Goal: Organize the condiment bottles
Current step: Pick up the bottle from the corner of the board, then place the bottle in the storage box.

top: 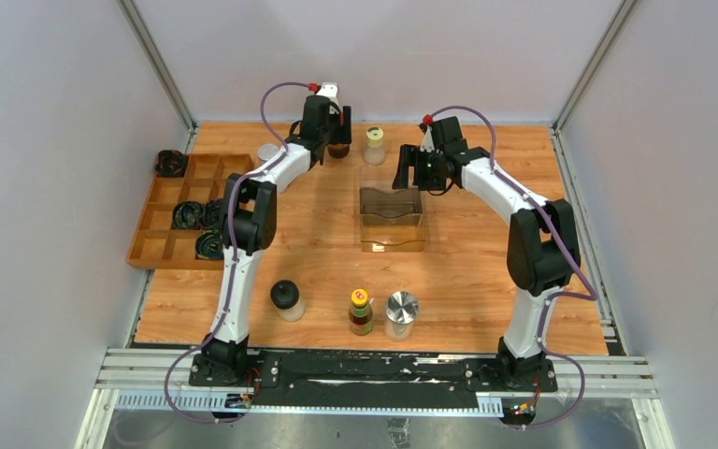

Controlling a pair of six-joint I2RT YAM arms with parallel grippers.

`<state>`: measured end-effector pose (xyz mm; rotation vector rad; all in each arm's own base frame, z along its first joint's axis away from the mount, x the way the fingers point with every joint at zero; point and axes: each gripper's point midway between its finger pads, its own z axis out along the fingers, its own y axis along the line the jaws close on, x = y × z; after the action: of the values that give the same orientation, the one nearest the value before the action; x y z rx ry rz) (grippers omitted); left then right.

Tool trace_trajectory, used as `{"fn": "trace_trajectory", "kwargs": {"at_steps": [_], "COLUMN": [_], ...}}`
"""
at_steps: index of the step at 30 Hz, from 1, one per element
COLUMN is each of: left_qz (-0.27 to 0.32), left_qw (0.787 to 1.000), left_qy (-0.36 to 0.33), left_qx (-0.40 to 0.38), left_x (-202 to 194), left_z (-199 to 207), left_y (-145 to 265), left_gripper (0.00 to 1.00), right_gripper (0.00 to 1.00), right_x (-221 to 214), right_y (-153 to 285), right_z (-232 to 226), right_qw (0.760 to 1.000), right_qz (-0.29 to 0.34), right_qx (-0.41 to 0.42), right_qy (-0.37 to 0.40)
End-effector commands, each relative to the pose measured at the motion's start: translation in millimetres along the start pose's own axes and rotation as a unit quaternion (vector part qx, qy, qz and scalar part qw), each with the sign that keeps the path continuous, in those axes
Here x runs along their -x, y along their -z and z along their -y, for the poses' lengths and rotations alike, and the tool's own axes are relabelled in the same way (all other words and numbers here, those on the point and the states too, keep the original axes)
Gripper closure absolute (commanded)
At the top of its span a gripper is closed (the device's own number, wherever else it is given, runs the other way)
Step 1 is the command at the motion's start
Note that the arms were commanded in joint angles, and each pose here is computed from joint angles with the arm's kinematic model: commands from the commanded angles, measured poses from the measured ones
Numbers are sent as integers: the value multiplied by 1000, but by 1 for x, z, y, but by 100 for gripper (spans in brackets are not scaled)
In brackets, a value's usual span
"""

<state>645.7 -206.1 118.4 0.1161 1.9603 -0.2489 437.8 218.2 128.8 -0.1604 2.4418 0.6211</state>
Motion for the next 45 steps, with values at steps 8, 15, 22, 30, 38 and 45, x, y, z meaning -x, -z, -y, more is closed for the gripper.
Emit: {"fn": "trace_trajectory", "kwargs": {"at_steps": [8, 15, 22, 30, 38, 45], "left_qz": [37, 34, 23, 24, 39, 29], "left_qw": [999, 999, 1000, 999, 998, 998], "left_qy": [3, -8, -4, -19, -34, -37], "left_qx": [-15, -7, -9, -14, -20, -38], "left_x": [40, 45, 39, 43, 65, 78], "left_z": [7, 3, 3, 11, 24, 39], "left_y": [23, 49, 81, 124, 169, 195], "left_gripper": [32, 33, 34, 34, 35, 34], "right_gripper": [19, 19, 19, 19, 18, 18], "right_x": [-10, -6, -9, -15, -27, -34], "right_y": [-3, 19, 49, 82, 104, 114], "right_z": [-3, -16, -25, -37, -38, -38], "right_qw": [1000, 1000, 999, 999, 998, 998], "right_qz": [-11, 6, 25, 37, 37, 36], "right_qx": [6, 18, 24, 28, 25, 24], "right_qy": [-6, 1, 8, 23, 35, 34]}}
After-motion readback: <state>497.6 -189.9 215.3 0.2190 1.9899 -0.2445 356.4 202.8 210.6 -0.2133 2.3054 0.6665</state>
